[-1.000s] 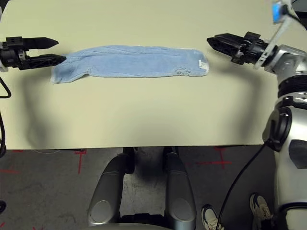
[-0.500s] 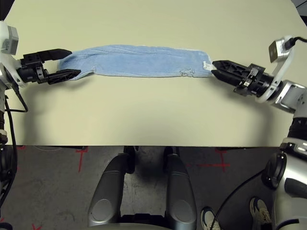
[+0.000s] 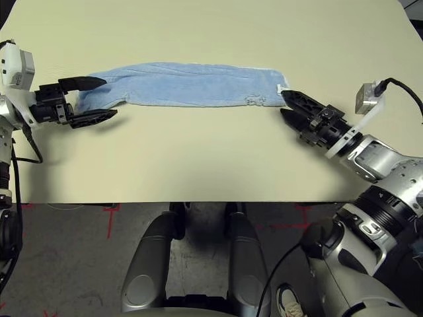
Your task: Fold the towel and set it aside.
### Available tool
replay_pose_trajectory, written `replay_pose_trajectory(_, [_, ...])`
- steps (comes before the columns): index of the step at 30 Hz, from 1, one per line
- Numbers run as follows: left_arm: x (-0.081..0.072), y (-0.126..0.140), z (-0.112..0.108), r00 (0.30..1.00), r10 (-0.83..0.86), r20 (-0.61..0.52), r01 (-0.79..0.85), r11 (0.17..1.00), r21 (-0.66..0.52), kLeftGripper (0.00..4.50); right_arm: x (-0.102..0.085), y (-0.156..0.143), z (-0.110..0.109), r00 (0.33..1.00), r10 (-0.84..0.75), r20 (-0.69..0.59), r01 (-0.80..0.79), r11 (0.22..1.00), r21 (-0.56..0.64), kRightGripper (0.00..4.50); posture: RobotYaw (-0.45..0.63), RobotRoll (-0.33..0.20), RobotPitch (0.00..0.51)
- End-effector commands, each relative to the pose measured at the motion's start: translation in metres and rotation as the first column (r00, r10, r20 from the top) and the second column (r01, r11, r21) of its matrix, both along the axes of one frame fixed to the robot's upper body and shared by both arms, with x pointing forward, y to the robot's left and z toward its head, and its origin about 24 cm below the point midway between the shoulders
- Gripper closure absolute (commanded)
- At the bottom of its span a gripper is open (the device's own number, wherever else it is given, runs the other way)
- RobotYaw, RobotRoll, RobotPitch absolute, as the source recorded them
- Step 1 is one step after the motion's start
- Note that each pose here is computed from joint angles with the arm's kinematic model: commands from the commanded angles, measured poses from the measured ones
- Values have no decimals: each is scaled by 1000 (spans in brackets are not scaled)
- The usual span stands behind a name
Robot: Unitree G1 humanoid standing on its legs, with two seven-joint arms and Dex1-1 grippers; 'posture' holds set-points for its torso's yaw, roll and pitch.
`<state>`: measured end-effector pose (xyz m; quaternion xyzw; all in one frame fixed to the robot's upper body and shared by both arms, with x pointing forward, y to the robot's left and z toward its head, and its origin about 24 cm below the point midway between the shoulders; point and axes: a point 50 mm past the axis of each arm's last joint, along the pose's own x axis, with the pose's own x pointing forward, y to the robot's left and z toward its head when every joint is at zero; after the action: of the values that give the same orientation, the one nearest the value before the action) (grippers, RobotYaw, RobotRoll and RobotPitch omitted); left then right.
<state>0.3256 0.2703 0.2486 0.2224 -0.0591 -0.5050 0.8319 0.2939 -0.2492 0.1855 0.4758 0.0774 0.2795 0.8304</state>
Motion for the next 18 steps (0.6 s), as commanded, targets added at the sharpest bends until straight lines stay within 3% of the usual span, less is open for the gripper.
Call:
replay_pose_trajectory(1, [-3, 2, 0, 999, -52, -9, 52, 999, 8, 0, -3, -6, -2, 997, -72, -22, 72, 997, -6, 41, 53, 0, 384])
replay_pose_trajectory(14, [-3, 6, -4, 998, -66, -21, 67, 996, 53, 0, 9, -3, -10, 979, -199, -46, 198, 980, -24, 41, 55, 0, 385])
replay_pose_trajectory(18, [-3, 7, -3, 998, -65, -26, 67, 996, 60, 0, 10, -6, -16, 967, -249, -59, 246, 968, -49, 980, 55, 0, 384])
